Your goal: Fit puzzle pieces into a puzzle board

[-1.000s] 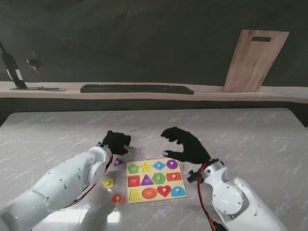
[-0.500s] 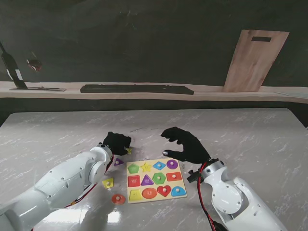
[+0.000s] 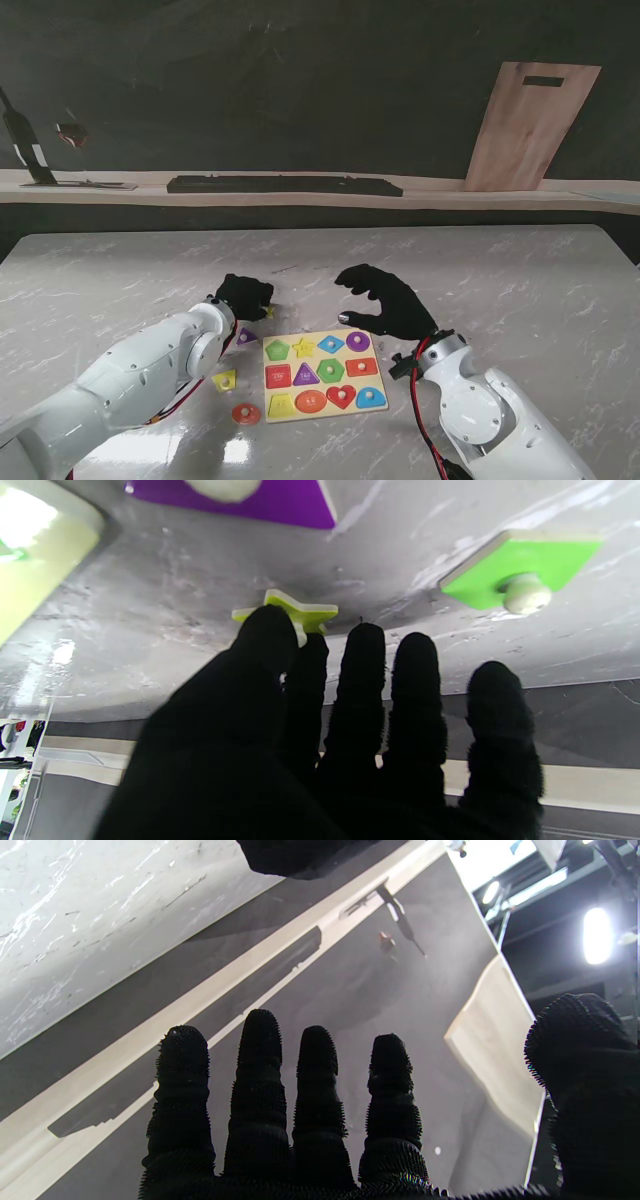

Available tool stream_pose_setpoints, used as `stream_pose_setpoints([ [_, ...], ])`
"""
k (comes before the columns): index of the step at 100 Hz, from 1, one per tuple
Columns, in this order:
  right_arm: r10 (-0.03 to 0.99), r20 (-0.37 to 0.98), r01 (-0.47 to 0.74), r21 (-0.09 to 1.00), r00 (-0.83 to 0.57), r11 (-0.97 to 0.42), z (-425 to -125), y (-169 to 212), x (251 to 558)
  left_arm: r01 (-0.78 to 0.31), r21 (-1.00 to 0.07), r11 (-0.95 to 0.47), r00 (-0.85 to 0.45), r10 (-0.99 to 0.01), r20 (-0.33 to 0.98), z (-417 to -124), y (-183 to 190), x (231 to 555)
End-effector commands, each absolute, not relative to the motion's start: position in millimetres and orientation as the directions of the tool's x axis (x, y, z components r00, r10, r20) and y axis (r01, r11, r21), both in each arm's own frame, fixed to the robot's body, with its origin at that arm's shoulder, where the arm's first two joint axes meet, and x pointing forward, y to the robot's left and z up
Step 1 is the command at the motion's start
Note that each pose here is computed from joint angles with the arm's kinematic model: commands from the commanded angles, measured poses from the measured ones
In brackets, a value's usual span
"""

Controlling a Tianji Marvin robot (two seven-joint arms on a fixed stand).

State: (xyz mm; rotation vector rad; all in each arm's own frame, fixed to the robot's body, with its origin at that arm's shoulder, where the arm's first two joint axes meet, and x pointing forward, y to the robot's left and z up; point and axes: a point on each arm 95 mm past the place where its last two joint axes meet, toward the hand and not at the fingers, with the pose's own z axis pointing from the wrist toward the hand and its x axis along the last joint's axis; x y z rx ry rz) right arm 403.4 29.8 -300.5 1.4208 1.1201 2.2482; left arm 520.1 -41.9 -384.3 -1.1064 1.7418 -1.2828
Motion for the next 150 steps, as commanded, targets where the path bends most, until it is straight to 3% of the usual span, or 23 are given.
stream_pose_setpoints([
  [1, 0.570, 0.659, 0.181, 0.717, -0.490, -0.673, -302.1, 33.3, 401.3, -0.244, -0.958, 0.151, -0.394, -0.918, -0.044, -389.1, -42.1, 519.4],
  [33, 0.570, 0.660, 0.177, 0.715, -0.489, -0.676, -301.8, 32.6, 401.2, -0.260, -0.952, 0.160, -0.417, -0.908, -0.039, -392.2, -43.9, 520.7],
  [63, 0.569, 0.659, 0.169, 0.713, -0.492, -0.680, -301.2, 31.6, 400.3, -0.201, -0.971, 0.125, -0.443, -0.896, -0.024, -377.5, -45.8, 515.8],
  [89, 0.565, 0.662, 0.175, 0.711, -0.492, -0.681, -301.6, 32.1, 399.9, -0.167, -0.982, 0.088, -0.490, -0.872, 0.005, -365.9, -59.3, 499.9],
  [150, 0.557, 0.674, 0.193, 0.704, -0.485, -0.684, -303.3, 33.8, 400.6, -0.233, -0.971, 0.052, -0.522, -0.849, 0.080, -368.0, -107.5, 458.2],
])
